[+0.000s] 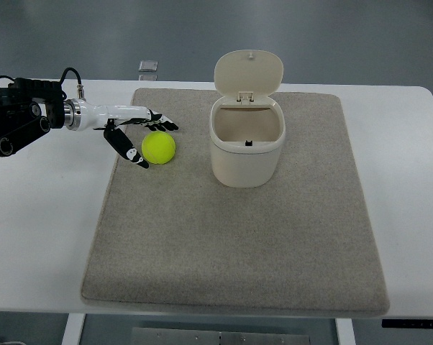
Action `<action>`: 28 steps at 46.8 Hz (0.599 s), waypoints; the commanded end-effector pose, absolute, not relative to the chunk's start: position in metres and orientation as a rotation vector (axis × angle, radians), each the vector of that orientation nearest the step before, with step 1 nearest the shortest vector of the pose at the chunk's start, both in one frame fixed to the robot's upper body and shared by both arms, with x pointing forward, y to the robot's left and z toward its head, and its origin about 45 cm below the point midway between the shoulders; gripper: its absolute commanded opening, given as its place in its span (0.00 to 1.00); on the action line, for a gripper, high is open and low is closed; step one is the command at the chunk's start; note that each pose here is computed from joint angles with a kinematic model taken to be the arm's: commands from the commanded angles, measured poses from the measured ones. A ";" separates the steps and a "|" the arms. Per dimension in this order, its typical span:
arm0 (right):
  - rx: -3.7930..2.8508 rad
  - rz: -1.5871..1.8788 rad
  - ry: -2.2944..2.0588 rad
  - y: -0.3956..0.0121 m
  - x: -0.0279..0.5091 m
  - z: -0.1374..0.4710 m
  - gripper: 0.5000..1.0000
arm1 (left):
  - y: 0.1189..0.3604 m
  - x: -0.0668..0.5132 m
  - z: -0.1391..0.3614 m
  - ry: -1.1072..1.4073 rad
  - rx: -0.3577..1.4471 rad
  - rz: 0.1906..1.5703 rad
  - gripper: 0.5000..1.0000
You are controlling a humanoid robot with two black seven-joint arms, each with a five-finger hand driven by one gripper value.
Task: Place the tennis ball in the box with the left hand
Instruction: 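Close the left hand fingers around the tennis ball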
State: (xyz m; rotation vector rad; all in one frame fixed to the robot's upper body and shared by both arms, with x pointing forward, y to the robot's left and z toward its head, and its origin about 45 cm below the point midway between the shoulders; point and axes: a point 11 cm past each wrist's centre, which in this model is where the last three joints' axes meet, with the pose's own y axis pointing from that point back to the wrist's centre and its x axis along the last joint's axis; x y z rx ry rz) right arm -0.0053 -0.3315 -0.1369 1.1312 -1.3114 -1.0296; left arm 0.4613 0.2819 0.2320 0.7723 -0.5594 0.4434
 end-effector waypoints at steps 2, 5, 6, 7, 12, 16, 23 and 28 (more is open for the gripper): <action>1.133 -1.030 -1.311 -0.331 -0.005 -0.137 0.80 | 0.279 0.461 0.231 -0.559 0.768 0.440 0.84; 1.130 -1.030 -1.311 -0.332 -0.006 -0.137 0.80 | 0.271 0.460 0.227 -0.557 0.760 0.427 0.83; 1.130 -1.030 -1.311 -0.332 -0.006 -0.137 0.80 | 0.269 0.460 0.226 -0.559 0.758 0.424 0.81; 1.131 -1.029 -1.312 -0.332 -0.005 -0.137 0.80 | 0.268 0.460 0.226 -0.563 0.757 0.425 0.80; 1.133 -1.030 -1.311 -0.331 -0.005 -0.137 0.80 | 0.266 0.462 0.227 -0.578 0.752 0.433 0.80; 1.130 -1.030 -1.311 -0.332 -0.006 -0.137 0.80 | 0.265 0.462 0.226 -0.578 0.751 0.431 0.80; 1.130 -1.030 -1.311 -0.332 -0.006 -0.137 0.80 | 0.266 0.461 0.226 -0.578 0.754 0.431 0.75; 1.133 -1.030 -1.311 -0.331 -0.005 -0.137 0.80 | 0.265 0.462 0.227 -0.581 0.753 0.430 0.71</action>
